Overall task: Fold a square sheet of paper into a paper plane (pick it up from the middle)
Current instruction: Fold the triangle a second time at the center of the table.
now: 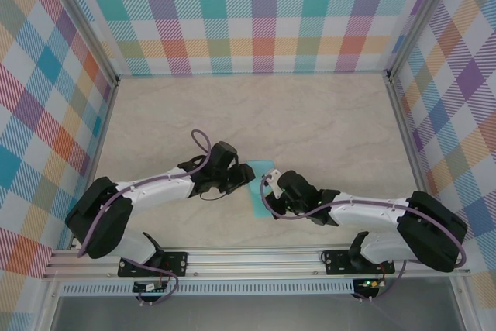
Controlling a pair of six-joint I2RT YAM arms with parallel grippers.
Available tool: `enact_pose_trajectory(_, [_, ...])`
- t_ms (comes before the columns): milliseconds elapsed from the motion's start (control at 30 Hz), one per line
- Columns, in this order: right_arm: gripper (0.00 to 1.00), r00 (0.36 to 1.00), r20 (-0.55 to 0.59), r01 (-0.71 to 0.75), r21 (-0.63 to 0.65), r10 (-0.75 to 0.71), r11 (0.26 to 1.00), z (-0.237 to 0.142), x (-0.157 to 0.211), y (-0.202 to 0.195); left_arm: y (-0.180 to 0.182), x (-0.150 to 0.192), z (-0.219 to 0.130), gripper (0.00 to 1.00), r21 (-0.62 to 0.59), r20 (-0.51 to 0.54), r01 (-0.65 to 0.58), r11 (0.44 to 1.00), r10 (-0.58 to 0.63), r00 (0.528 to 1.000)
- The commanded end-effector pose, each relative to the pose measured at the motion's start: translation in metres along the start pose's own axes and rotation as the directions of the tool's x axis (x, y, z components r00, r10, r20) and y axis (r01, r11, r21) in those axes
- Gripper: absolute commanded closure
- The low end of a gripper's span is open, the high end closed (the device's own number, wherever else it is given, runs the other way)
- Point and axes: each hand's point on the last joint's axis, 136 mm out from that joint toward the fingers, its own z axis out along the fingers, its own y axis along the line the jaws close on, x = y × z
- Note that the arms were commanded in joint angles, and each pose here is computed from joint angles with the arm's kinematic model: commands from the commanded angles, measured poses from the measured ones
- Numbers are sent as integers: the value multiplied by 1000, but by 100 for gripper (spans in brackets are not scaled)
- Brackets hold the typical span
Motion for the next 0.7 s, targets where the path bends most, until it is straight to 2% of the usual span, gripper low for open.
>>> enact_pose_trajectory(0, [93, 994, -69, -97, -130, 89, 987, 1, 1, 13, 2, -2, -11, 52, -16, 26, -22, 1000, 22, 999])
enact_pose_trajectory(133, [93, 971, -149, -210, -171, 185, 963, 4, 2, 4, 3, 2, -14, 54, 2, 19, -31, 1000, 31, 999])
enact_pose_trajectory(300, [94, 943, -189, -312, -211, 275, 926, 7, -1, -4, 3, 10, -13, 56, 19, -10, -48, 999, 48, 999])
enact_pose_trajectory(500, [96, 907, -153, -420, -275, 392, 865, 5, -22, -2, 4, 11, -14, 56, 24, -12, -47, 999, 47, 999])
enact_pose_trajectory(667, [97, 860, -76, -506, -255, 504, 824, 0, -43, -9, 4, 7, -20, 57, 14, 12, -43, 999, 43, 999])
